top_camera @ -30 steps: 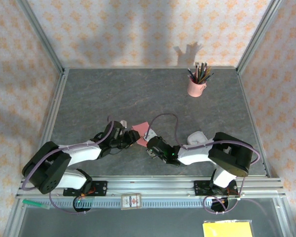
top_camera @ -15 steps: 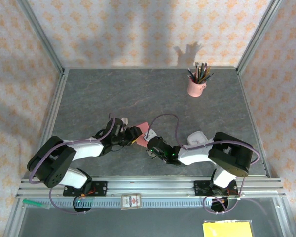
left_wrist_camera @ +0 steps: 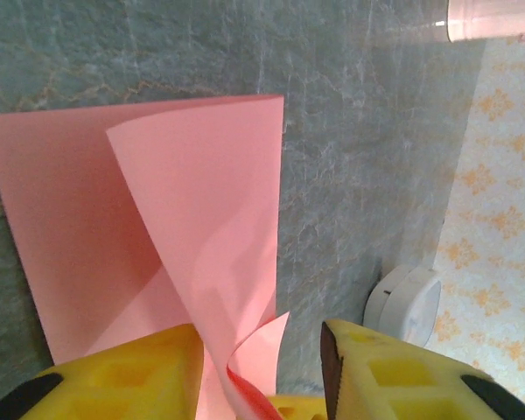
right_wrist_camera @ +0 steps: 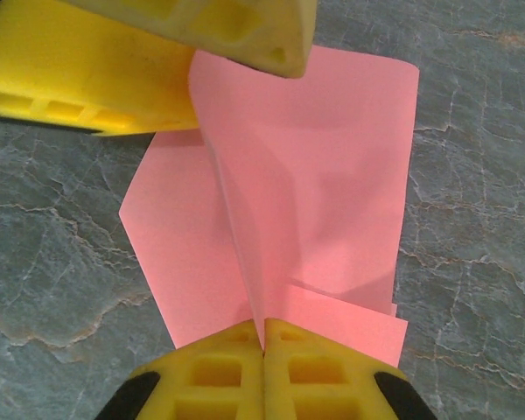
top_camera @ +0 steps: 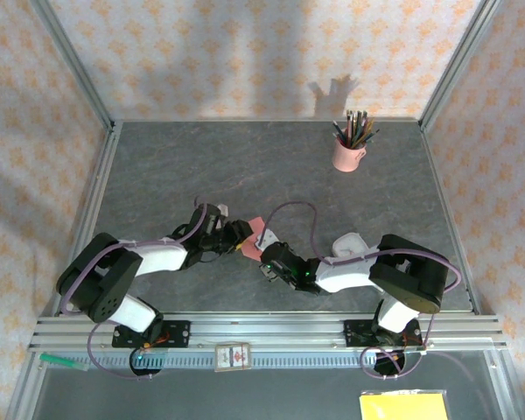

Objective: Fold a paper plane with a square sheet of paper (pick it up from the middle)
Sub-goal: Fourth fold the wing at the center of the table.

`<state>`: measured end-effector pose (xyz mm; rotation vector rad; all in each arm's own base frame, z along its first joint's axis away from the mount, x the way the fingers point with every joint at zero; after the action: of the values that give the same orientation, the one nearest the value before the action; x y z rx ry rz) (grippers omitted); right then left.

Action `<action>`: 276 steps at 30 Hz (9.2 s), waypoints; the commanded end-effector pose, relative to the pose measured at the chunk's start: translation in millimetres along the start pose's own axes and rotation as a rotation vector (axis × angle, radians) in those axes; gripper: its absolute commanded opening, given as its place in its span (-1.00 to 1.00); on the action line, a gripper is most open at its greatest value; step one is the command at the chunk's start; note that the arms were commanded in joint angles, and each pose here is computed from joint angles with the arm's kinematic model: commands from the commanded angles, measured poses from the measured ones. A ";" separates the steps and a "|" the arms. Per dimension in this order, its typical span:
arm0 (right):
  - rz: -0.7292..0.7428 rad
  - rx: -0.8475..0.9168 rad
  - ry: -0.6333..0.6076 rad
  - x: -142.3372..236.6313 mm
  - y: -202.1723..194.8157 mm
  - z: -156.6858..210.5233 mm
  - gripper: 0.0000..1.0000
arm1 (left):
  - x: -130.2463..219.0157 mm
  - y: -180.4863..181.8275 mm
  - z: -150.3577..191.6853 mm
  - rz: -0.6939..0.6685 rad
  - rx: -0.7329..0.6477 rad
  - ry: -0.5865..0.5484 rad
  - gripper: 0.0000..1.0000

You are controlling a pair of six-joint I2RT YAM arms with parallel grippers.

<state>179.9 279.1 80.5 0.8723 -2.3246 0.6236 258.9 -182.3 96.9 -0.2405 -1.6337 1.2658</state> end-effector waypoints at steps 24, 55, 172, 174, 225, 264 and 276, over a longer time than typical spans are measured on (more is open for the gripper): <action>0.014 0.025 0.008 0.0 -0.1 2.5 -0.61 | -7.5 3.8 -7.5 -0.053 0.018 0.041 -0.95; 0.074 0.054 0.037 -4.9 -4.1 4.0 -0.82 | -9.9 -2.8 -7.3 -0.123 -0.028 0.095 -1.00; -0.376 -0.719 0.192 -24.7 -12.5 37.4 -0.93 | -16.6 -13.8 14.5 0.019 -0.222 0.060 -0.57; -0.376 -0.720 0.191 -24.9 -12.9 36.9 -0.93 | -17.8 -9.9 13.3 0.004 -0.227 0.055 -0.57; -0.407 -0.743 0.134 -14.2 -15.6 16.7 -0.73 | -16.6 59.1 -4.3 -0.178 -0.187 0.006 -0.61; -0.386 -0.713 0.106 13.3 -23.7 14.9 -0.69 | -15.9 58.1 -6.5 -0.191 -0.202 0.004 -0.62; -0.432 -0.645 -0.013 33.6 -30.2 -22.5 -0.58 | -14.9 56.8 -6.4 -0.187 -0.201 0.004 -0.62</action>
<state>183.5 251.3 112.6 0.9426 -2.0230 -0.3122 258.3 -181.5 65.4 -0.3522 -1.7474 1.0342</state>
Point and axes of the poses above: each hand's point on the last joint's axis, 136 mm out from that joint toward the fingers, its own x axis back along the fingers, its own y axis along the line the jaws close on, z = x × y, the point moved 7 cm from there along x, back along the fingers, and after that the axes turned 10 degrees about x, right-handed, at the moved point
